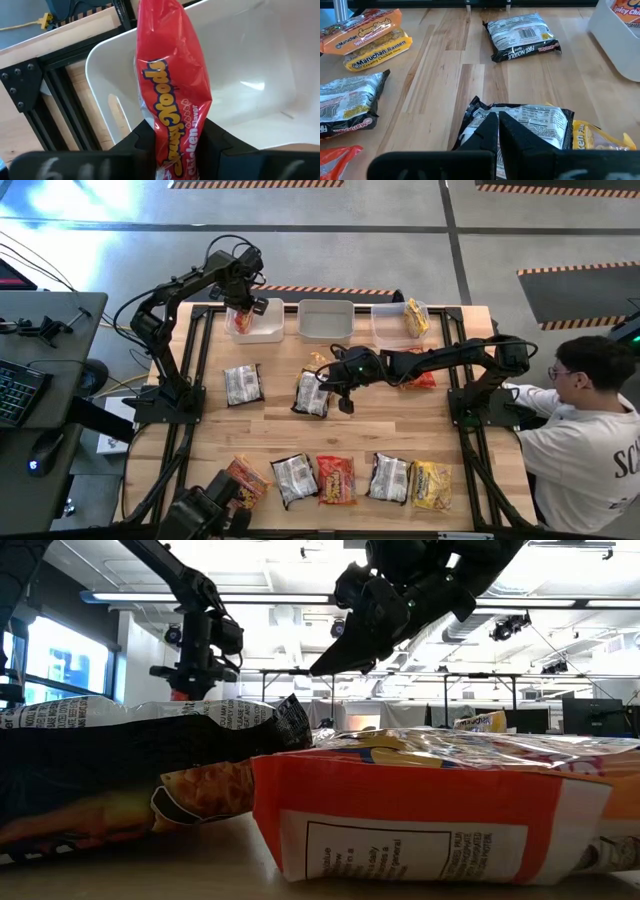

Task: Sort Maruchan noodles
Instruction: Put the orange noodle pack into the white bin

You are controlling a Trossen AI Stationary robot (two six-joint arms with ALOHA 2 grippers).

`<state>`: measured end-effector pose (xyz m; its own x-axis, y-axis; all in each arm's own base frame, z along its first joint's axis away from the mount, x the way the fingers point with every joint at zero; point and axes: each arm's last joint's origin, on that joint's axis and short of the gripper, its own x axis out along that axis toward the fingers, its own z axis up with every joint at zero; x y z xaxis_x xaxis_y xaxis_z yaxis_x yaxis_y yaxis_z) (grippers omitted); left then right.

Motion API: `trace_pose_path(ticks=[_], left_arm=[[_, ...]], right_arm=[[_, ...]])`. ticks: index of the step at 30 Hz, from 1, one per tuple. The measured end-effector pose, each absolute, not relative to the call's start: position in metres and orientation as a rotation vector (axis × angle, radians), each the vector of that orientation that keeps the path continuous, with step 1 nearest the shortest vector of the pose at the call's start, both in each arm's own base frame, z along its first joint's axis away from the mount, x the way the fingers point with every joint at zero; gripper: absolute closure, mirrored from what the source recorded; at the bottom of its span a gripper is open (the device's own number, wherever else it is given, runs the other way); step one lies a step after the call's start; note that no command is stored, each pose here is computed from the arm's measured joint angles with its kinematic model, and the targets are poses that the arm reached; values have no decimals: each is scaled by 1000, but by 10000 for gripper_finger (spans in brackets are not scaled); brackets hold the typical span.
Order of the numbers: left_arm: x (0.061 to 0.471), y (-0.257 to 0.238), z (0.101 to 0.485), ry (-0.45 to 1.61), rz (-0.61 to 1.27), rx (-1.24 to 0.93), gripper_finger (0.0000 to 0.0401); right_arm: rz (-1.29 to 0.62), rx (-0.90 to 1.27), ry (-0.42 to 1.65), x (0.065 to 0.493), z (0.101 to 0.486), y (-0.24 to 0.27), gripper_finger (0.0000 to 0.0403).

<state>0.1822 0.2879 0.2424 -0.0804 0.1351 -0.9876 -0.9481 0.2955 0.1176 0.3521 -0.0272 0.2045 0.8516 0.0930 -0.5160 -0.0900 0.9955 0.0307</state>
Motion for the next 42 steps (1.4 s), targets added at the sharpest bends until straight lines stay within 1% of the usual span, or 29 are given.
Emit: trace_pose_path(ticks=[4,8,12,20,25,28,30,39,42], left_arm=[[182,288,243,1312,1134,-846,309],[181,289,243,1328,1194,-807,302],[182,288,243,1340,1215,-775,296],[190,283,243,1364,1174,-729,279],[191,282,243,1374,1162,-730,279],[190,280,243,1389,1152,-732,288],[190,280,243,1402,1143,-732,300],[189,279,243,1424,1116,-716,387],[188,278,243,1439,1110,-718,397]], right_arm=[[102,4,543,352,204,-25,403],[102,4,543,352,204,-25,403],[103,1,543,352,204,-25,403],[102,1,543,352,204,-25,403],[104,0,543,352,204,-25,403],[104,0,543,352,204,-25,403],[104,0,543,352,204,-25,403],[104,0,543,352,204,-25,403],[104,0,543,352,204,-25,403]])
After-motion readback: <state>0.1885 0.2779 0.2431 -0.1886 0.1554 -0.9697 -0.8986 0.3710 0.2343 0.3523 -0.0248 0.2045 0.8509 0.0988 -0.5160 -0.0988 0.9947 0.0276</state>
